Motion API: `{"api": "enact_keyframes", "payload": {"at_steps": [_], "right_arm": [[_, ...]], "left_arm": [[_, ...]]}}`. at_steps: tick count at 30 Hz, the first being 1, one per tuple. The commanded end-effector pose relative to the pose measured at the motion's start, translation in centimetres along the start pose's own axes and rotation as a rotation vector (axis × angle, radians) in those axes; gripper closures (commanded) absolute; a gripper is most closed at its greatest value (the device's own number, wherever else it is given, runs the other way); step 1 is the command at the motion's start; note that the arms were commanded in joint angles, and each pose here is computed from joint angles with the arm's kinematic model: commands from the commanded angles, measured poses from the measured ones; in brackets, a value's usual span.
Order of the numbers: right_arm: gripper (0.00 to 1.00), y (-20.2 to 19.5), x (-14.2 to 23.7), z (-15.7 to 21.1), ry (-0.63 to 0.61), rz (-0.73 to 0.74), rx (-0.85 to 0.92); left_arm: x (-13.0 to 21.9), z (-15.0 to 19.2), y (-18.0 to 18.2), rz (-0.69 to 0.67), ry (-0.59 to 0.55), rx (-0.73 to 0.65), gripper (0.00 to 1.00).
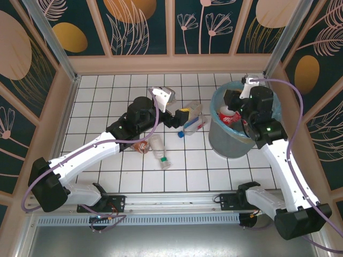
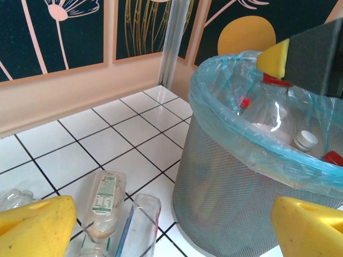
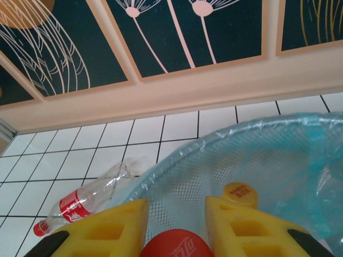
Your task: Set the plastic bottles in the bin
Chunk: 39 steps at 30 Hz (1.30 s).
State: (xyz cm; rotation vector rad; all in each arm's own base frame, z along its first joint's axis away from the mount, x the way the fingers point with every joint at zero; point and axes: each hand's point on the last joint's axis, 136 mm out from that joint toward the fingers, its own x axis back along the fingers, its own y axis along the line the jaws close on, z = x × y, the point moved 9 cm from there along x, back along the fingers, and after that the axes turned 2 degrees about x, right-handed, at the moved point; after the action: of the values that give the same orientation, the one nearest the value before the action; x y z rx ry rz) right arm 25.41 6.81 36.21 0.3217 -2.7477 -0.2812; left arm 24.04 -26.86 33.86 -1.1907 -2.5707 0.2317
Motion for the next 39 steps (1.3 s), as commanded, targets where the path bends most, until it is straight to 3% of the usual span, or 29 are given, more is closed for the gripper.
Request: {"api": "enact_keyframes", "payload": {"at_steps": [1,21,28,39], "right_arm": [[0.70,-0.3,-0.9,3.1,0.126,-0.021,0.000],[0.70,-2.8,-1.2,10.2,0.222,0.022,0.056],[0.70,-4.6,-0.8,11.5,0.274,0.137,-0.004],[0.69,-5.2,-1.5,13.1,0.356,0.141,-0.107]], "left_arm": [[-0.1,0.2,0.0,-0.001,-0.004,-0.013,0.07],[-0.3,0.6,0.2,-0.008,0.009,-0.009,0.07],[-0.4,0.9,0.3,-0.015,0.014,-0.012,0.06],[-0.4,1.2,0.5,-0.024,0.021,-0.018,0.06]]}}
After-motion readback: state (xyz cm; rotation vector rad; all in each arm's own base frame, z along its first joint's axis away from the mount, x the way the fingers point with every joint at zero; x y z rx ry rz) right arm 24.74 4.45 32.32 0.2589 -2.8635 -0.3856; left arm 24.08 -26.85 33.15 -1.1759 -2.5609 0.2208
